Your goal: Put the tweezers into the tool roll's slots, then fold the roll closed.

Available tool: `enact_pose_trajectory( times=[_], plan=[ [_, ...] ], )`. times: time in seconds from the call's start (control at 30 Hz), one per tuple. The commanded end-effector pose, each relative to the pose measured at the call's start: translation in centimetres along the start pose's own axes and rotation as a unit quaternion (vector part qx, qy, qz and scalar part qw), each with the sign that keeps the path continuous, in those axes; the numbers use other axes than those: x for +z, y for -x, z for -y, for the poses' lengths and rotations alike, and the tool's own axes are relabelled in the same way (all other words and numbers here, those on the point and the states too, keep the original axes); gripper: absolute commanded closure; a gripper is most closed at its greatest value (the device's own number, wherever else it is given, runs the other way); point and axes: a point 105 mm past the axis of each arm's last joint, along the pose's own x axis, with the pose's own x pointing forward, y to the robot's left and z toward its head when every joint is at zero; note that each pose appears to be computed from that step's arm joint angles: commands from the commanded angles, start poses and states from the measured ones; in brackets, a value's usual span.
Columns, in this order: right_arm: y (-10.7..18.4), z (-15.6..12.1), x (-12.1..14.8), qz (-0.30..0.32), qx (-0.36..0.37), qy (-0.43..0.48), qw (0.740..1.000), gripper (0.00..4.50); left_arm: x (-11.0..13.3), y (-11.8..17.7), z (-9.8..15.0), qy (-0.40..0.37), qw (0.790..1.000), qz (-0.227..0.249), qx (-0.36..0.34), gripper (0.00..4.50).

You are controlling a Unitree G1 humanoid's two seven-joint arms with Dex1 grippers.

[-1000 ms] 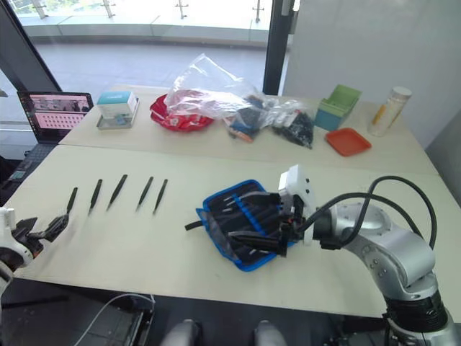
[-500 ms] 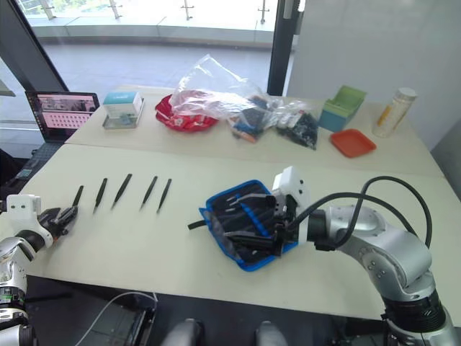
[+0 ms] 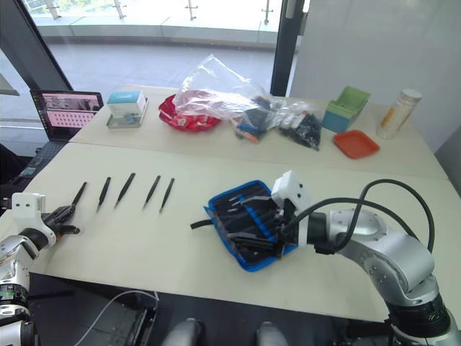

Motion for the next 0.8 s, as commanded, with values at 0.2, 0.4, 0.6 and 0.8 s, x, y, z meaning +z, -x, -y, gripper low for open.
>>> enact_pose_trajectory(
  times=[0.2, 0.4, 0.6, 0.8],
  plan=[
    [1.9, 2.1, -2.5, 0.010, -0.121, -0.009, 0.993, 2.54, 6.3, 2.8, -0.6, -0.057, 0.996, 0.075, 0.007, 4.50],
    [2.2, 3.0, -6.0, 0.019, -0.204, -0.025, 0.978, 4.46, 9.9, 3.2, 5.3, -0.081, 0.988, 0.091, -0.093, 4.50],
    [2.2, 3.6, -8.8, 0.016, -0.251, -0.034, 0.967, 4.46, 10.0, 2.2, 14.4, -0.110, 0.961, 0.014, -0.251, 4.50],
    [2.4, 3.5, -10.7, 0.014, -0.286, -0.054, 0.957, 4.46, 11.2, 3.0, 26.3, -0.100, 0.892, -0.019, -0.440, 4.50]
  ],
)
